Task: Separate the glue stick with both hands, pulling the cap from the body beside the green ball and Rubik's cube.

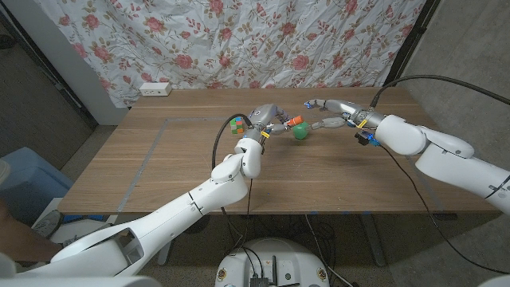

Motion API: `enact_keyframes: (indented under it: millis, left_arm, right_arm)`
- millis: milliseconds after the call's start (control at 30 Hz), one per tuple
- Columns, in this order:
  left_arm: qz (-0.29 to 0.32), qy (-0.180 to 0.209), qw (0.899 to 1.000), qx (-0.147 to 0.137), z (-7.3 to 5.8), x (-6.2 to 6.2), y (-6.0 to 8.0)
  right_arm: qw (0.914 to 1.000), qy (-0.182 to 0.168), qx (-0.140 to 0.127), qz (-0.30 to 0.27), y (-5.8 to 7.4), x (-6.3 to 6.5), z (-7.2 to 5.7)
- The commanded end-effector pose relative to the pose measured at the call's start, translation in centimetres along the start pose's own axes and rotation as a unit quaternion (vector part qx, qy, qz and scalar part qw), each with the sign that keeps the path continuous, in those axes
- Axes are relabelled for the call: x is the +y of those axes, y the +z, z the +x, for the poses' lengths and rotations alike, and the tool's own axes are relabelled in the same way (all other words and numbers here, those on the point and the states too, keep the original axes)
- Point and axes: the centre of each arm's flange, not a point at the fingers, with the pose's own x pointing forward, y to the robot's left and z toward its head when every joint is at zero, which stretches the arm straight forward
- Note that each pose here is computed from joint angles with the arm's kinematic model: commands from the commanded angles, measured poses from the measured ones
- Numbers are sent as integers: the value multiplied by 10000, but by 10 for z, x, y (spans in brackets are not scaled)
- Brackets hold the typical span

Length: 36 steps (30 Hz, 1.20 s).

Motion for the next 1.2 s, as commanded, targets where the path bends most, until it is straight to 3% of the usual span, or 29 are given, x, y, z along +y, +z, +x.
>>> enact_keyframes:
  millis: [33, 400, 1200]
  left_arm:
    - [84, -22, 9999, -123, 0, -3, 4]
    - [132, -13, 9998, -171, -1, -3, 6]
    - [139, -19, 9995, -271, -6, -4, 9]
  right_arm:
    - [9997, -149, 9, -174, 7, 4, 4]
    - [9998, -191, 2, -58, 6, 11, 9]
    - [9976, -675, 88, 91, 0, 23, 8]
